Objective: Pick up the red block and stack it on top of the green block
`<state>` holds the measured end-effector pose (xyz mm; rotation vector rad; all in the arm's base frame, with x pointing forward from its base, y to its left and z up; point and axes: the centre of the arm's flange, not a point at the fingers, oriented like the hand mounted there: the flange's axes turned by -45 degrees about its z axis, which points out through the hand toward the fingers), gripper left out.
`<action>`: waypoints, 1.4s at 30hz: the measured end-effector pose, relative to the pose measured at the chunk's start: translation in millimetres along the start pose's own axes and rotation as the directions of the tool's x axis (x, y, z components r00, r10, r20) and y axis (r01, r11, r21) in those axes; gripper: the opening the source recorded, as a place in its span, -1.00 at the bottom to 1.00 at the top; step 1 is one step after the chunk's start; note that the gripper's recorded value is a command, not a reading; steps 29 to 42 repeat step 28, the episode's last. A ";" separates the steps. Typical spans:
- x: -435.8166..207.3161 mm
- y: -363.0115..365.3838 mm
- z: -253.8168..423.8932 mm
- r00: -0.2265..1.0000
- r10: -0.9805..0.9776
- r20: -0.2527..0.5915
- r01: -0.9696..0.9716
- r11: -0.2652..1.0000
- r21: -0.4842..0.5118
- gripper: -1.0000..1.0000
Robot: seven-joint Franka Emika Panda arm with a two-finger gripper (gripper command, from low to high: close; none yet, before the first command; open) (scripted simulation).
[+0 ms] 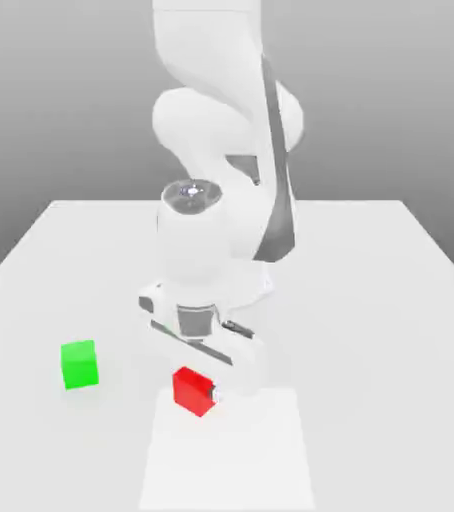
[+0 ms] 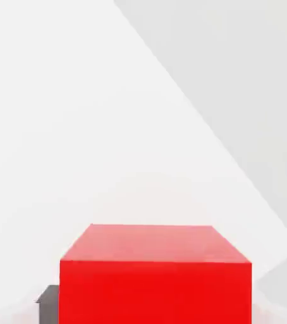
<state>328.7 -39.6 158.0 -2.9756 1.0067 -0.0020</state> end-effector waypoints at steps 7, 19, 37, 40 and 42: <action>6.3 11.5 -51.5 1.000 0.015 -0.001 -0.015 1.000 -0.001 -1.00; 59.4 187.9 -74.0 0.976 0.219 0.001 -0.219 0.976 0.004 -1.00; 58.4 190.2 -26.5 0.976 0.220 0.001 -0.220 0.976 0.002 1.00; 58.4 190.2 -26.5 0.976 0.220 0.001 -0.220 0.976 0.002 1.00; 58.4 190.2 -26.5 0.976 0.220 0.001 -0.220 0.976 0.002 1.00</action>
